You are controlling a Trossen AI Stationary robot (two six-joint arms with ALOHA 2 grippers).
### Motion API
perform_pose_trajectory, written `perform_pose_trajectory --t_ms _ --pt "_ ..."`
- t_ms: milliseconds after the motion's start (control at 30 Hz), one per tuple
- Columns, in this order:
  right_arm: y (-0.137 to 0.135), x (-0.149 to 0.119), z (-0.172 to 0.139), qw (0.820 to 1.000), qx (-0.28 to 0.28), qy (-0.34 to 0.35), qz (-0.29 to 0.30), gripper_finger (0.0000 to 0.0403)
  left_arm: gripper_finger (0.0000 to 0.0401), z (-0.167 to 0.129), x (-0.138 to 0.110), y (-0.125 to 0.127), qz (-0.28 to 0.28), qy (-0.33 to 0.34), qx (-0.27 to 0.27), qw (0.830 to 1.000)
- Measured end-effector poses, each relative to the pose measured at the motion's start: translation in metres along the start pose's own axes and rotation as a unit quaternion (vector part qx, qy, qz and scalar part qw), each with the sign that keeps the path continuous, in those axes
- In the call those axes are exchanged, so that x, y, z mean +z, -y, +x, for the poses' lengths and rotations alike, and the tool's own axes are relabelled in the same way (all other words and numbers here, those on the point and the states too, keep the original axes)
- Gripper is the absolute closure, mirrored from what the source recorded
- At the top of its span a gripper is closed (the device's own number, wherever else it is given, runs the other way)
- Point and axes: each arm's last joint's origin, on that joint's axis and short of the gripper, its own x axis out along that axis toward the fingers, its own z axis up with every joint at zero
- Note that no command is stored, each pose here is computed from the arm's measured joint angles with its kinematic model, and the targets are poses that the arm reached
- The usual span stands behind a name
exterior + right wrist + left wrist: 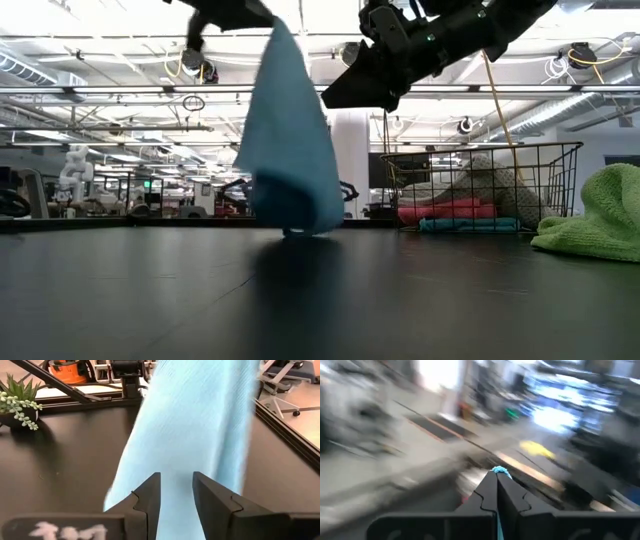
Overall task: Fold microfiber towels
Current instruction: Fold the blue towel
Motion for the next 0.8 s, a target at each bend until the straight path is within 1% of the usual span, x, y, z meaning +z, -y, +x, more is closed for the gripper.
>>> perform_pose_trajectory --t_ms 100,167,233,300,367,433,567,700,800 --pt "0.000 0.000 0.000 1.000 0.000 0.000 0.001 0.0298 0.0401 -0.003 0.026 -0.021 0.058 0.046 0.080 0.994" --pt "0.000 0.000 0.000 1.000 0.000 -0.002 0.001 0.0298 0.0401 -0.008 0.047 -0.033 0.074 0.072 0.121 0.987" --pt "0.000 -0.001 0.000 1.000 0.000 -0.003 0.001 0.0298 0.0401 -0.014 0.062 -0.041 0.077 0.083 0.140 0.984" --pt "0.000 0.000 0.000 1.000 0.000 -0.002 0.002 0.0298 0.0401 -0.019 0.068 -0.043 0.067 0.085 0.137 0.985" --pt "0.000 0.000 0.000 1.000 0.000 0.000 0.002 0.0298 0.0401 -0.020 0.062 -0.041 0.067 0.069 0.130 0.987" --pt "0.000 0.000 0.000 1.000 0.000 0.001 0.002 0.0298 0.0401 -0.018 0.052 -0.037 0.065 0.044 0.123 0.989" --pt "0.000 0.001 0.000 1.000 0.001 0.008 0.003 0.0298 0.0401 -0.007 0.024 -0.027 0.040 -0.012 0.091 0.995" --pt "0.000 0.001 0.000 1.000 0.001 0.008 0.005 0.0298 0.0401 0.006 -0.002 -0.015 0.010 -0.057 0.054 0.997" --pt "0.000 0.001 0.000 1.000 0.001 0.008 0.015 0.0298 0.0401 0.015 -0.014 -0.008 -0.010 -0.072 0.030 0.997"
